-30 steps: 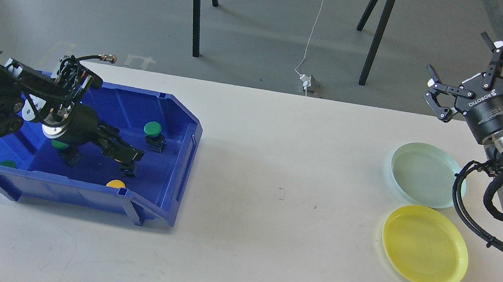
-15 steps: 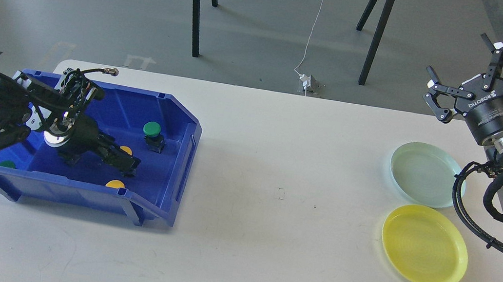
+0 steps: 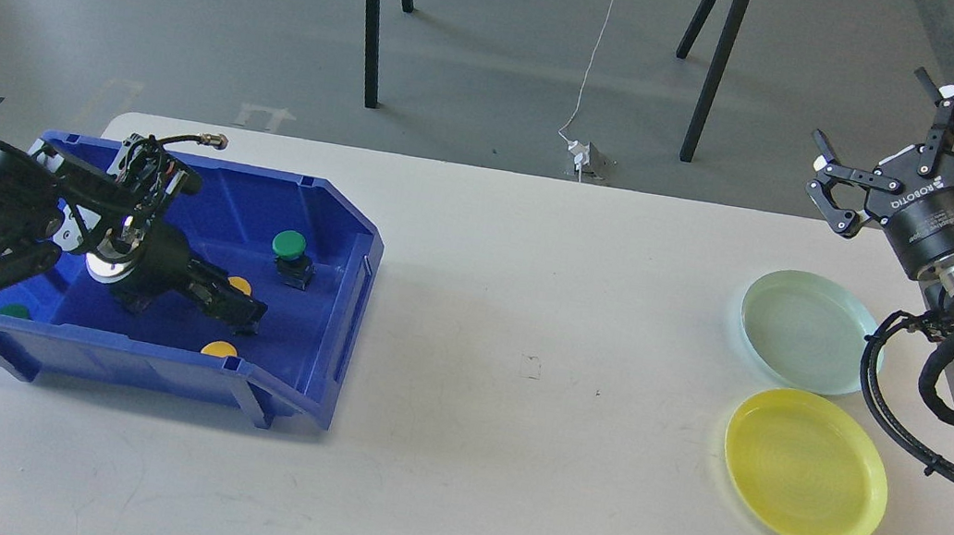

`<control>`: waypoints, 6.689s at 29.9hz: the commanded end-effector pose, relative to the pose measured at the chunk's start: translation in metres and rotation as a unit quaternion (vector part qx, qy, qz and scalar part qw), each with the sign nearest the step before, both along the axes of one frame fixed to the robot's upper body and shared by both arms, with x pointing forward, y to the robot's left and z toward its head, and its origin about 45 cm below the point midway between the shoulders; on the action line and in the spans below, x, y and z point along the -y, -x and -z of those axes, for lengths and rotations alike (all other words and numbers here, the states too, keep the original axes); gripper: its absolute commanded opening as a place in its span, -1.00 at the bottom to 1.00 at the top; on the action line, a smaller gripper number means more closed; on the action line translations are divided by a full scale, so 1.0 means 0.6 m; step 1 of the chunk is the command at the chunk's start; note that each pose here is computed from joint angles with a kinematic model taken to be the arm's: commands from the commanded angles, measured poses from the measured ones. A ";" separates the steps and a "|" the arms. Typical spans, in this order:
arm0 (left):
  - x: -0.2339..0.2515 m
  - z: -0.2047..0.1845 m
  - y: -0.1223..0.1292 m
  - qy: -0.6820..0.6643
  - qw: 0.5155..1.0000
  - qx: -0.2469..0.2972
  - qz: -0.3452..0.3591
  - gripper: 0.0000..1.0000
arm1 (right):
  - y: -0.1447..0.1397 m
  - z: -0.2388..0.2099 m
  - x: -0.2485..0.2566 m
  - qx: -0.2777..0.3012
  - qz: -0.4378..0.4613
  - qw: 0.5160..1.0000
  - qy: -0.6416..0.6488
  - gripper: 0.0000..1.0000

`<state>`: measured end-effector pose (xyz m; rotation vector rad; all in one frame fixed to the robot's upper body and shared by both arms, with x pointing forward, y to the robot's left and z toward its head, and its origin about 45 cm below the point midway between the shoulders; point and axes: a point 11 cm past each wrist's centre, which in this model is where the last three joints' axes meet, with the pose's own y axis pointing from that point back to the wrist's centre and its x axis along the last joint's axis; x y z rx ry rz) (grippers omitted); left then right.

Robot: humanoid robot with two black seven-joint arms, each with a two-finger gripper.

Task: Pass button and place on color plate
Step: 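Lower the left gripper into the bin and grasp a yellow-topped button, then lift the button and carry it toward the right gripper, then grasp the button with the right gripper and release the left gripper, then lower the button onto the yellow plate with the right gripper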

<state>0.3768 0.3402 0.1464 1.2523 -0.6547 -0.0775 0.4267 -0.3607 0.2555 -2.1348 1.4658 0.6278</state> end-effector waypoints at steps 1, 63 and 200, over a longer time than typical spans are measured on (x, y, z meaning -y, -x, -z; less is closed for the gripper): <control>0.004 0.009 0.005 -0.001 1.000 -0.005 0.004 -0.18 | 0.002 0.002 0.002 -0.002 0.001 1.000 0.000 0.98; 0.304 -0.228 -0.010 0.537 0.841 -0.033 -0.050 -0.85 | 0.038 -0.004 -0.301 -0.012 -0.289 0.952 0.097 0.98; 0.076 -0.289 -0.050 0.484 0.857 0.073 -0.159 0.61 | 0.353 0.248 0.065 -0.322 0.151 0.895 0.270 0.32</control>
